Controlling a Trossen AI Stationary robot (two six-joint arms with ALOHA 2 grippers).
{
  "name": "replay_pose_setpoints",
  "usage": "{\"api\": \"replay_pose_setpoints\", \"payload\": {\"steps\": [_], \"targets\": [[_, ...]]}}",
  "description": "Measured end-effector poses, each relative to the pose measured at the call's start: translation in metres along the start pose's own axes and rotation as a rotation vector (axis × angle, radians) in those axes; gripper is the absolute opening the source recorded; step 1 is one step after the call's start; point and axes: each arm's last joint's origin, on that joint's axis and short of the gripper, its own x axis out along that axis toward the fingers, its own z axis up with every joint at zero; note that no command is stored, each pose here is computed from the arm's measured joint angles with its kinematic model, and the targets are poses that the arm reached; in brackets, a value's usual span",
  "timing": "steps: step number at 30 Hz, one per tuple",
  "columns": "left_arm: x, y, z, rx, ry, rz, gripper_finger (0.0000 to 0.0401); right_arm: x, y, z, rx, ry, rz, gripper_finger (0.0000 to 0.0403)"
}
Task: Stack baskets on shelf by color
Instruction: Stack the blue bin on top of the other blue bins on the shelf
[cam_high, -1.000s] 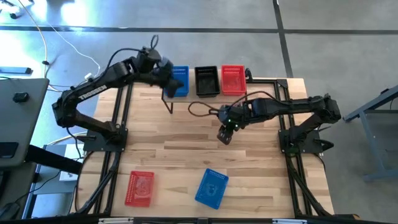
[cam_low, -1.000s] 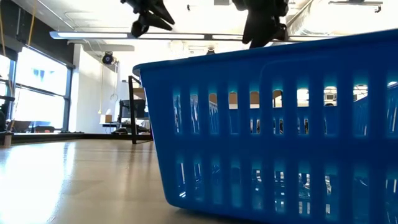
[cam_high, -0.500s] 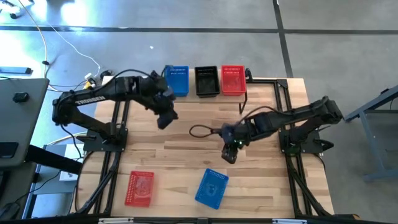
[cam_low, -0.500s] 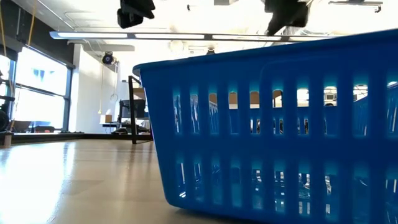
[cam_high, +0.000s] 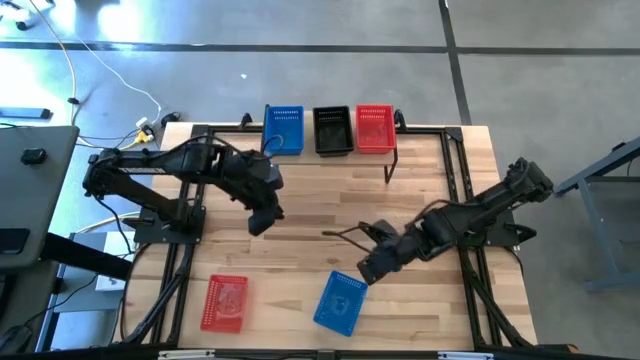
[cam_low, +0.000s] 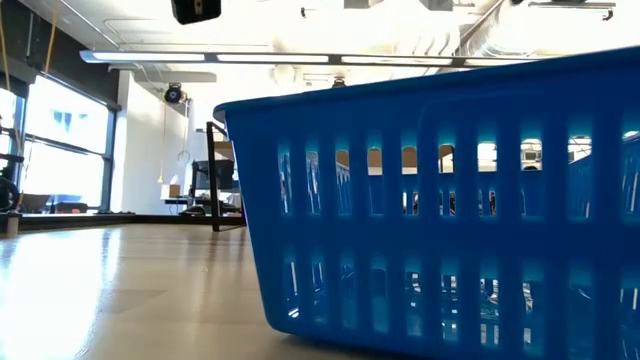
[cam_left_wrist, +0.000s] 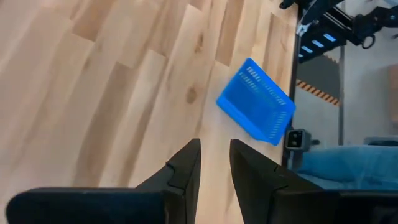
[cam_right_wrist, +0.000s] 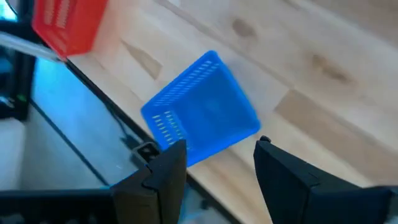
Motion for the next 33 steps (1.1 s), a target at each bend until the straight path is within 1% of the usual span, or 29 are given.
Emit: {"api": "replay_pose_setpoints", "payload": {"steps": [4,6,11,14,18,21,24,26,31,33], "targets": [[0.002,-0.008,-0.005,-0.029,0.017,-0.019,0.0076,-0.001,0.006,-0.017,0.087,-0.015,0.045,0.0172],[0.002,-0.012,-0.007,-0.045,0.025,-0.029,0.0076,-0.002,0.008,-0.025,0.109,0.001,0.064,0.0172],[0.003,-0.018,-0.010,-0.073,0.026,-0.021,0.0076,-0.001,0.009,-0.042,0.162,0.016,0.069,0.0172],[0.004,-0.020,-0.011,-0.063,0.016,-0.003,0.0083,0.008,0.010,-0.052,0.182,0.027,0.044,0.0172],[0.004,-0.020,-0.011,-0.059,-0.004,0.030,0.0108,0.024,0.011,-0.061,0.226,0.029,-0.001,0.0172],[0.004,-0.018,-0.011,-0.059,-0.027,0.067,0.0130,0.036,0.011,-0.066,0.283,0.006,-0.031,0.0172],[0.004,-0.018,-0.010,-0.059,-0.035,0.080,0.0148,0.049,0.010,-0.068,0.346,-0.006,-0.066,0.0172],[0.004,-0.018,-0.010,-0.042,-0.035,0.081,0.0153,0.058,0.010,-0.069,0.377,-0.013,-0.087,0.0172],[0.004,-0.018,-0.010,0.042,-0.030,0.079,0.0156,0.081,0.008,-0.068,0.442,-0.036,-0.144,0.0172],[0.004,-0.018,-0.010,0.050,-0.030,0.080,0.0156,0.090,0.008,-0.067,0.471,-0.045,-0.162,0.0172]]}}
